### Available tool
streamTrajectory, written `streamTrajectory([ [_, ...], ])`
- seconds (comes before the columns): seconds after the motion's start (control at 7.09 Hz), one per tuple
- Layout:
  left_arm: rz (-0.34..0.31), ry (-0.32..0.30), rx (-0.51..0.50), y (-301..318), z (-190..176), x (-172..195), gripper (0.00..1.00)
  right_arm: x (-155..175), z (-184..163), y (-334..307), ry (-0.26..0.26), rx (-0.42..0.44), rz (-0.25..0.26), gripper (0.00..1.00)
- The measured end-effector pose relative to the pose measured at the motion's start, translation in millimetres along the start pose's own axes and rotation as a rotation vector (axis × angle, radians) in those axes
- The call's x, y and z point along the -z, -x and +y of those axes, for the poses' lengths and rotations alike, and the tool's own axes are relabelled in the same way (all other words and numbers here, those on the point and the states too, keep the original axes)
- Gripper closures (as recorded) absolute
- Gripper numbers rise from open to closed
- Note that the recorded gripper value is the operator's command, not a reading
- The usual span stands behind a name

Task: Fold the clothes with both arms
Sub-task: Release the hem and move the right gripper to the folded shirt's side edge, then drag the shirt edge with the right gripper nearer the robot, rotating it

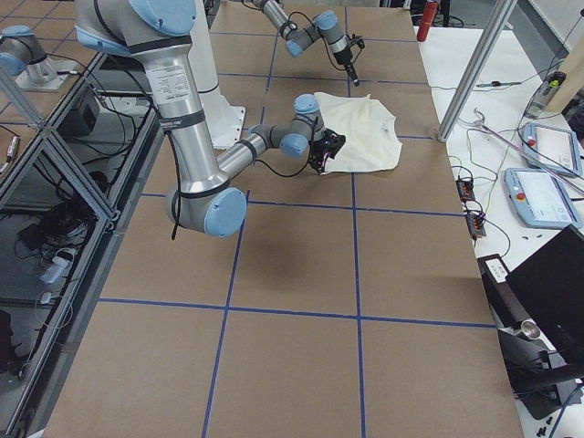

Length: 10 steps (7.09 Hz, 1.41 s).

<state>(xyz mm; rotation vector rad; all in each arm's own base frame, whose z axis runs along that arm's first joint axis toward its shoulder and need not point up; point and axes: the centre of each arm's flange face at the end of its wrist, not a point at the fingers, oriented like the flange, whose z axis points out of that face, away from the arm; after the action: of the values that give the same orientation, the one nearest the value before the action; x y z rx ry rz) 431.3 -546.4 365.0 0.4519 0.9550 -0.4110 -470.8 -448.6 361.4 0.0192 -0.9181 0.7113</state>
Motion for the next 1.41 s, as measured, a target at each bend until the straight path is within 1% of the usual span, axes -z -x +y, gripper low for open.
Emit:
streamTrajectory([
  [0.14, 0.001, -0.001, 0.000, -0.5, -0.1, 0.6, 0.50, -6.5, 3.2, -1.8, -0.003, 0.002, 0.009, 0.59],
  [0.28, 0.003, -0.002, 0.000, -1.2, -0.4, 1.6, 0.50, -9.3, 4.1, -2.7, -0.005, 0.002, 0.013, 1.00],
  [0.71, 0.005, -0.003, 0.001, -1.8, -0.9, 3.0, 0.50, -6.6, 2.7, -2.3, -0.006, 0.007, 0.009, 1.00],
  [0.85, 0.006, -0.003, 0.001, -2.0, -0.9, 3.3, 0.50, 1.0, 3.1, -0.6, 0.000, 0.010, -0.004, 1.00],
  [0.99, 0.009, -0.004, 0.001, -3.2, -1.2, 4.5, 0.50, 21.2, 4.9, -3.9, 0.011, 0.015, -0.030, 1.00],
  [1.13, 0.016, -0.004, 0.001, -5.5, -1.5, 7.4, 0.50, 55.2, 9.3, -21.1, 0.041, 0.022, -0.058, 1.00],
  [1.27, 0.024, -0.003, 0.001, -8.2, -1.7, 10.8, 0.50, 98.0, 23.1, -45.1, 0.113, 0.038, -0.082, 1.00],
  [1.41, 0.033, -0.003, 0.002, -11.5, -2.1, 14.9, 0.50, 135.4, 46.9, -66.5, 0.206, 0.064, -0.093, 1.00],
])
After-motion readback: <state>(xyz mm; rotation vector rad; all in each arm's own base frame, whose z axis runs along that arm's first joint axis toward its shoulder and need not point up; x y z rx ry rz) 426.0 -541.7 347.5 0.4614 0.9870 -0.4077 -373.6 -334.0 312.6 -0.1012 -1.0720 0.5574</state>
